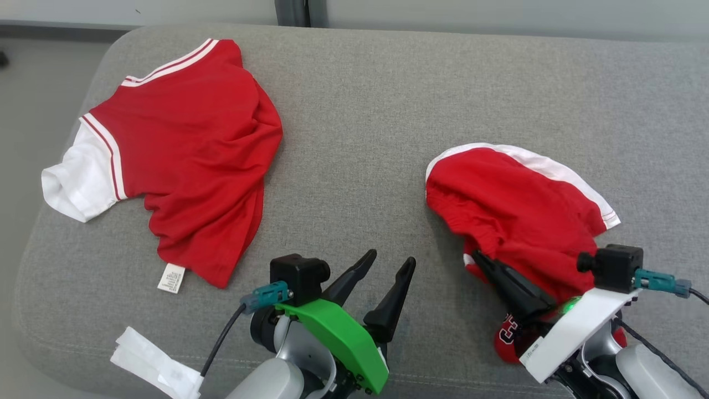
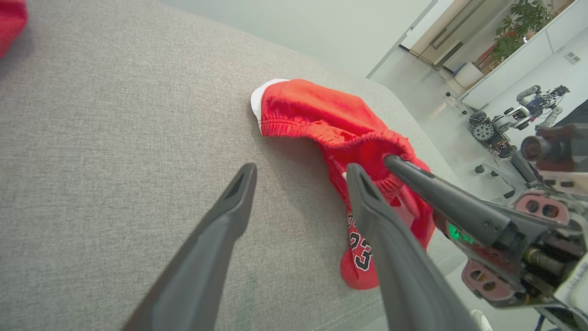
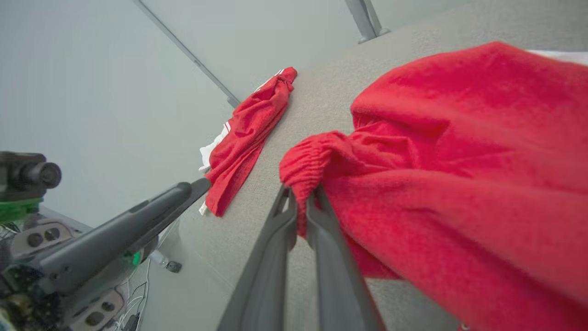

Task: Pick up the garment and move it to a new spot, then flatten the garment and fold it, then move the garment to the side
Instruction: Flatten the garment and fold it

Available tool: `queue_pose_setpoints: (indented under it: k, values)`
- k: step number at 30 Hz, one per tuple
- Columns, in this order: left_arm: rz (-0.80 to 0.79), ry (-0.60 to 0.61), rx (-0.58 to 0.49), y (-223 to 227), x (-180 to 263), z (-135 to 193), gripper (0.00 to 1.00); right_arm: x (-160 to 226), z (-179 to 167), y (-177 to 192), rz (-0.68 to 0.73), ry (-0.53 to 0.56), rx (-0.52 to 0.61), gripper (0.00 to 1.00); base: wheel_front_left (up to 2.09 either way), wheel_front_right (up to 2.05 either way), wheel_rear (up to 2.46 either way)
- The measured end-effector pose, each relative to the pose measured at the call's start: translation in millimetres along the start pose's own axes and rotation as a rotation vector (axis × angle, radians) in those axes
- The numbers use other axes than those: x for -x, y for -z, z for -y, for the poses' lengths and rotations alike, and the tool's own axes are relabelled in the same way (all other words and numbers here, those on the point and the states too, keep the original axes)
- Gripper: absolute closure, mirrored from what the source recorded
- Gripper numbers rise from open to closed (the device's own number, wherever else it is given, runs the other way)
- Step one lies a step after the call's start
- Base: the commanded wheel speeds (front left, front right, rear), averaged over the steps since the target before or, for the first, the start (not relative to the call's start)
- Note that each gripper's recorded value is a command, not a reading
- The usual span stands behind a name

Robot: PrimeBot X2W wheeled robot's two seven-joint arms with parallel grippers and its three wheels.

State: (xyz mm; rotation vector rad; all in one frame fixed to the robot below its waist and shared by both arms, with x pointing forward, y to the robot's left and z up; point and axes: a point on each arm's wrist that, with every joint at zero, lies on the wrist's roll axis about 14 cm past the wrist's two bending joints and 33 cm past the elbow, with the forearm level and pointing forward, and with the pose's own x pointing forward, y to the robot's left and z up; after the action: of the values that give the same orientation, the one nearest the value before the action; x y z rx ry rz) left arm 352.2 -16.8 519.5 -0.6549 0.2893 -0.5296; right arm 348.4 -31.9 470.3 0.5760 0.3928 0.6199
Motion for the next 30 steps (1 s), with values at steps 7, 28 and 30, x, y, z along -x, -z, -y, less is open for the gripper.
queue_pose_setpoints:
  k: [7, 28, 30]
  values:
    - [0.054, 0.007, 0.028, -12, 8, 6, 0.00, -17, -76, -23, -0.052, -0.241, -0.072, 1.00, 0.00, 0.00, 0.00]
    - [0.309, -0.176, 0.052, -61, 64, -31, 0.00, -113, -170, -156, 0.076, -0.409, -0.219, 1.00, 0.00, 0.00, 0.00]
    - [0.317, -0.196, 0.059, -60, 69, -36, 0.00, -115, -150, -160, 0.107, -0.353, -0.253, 1.00, 0.00, 0.00, 0.00]
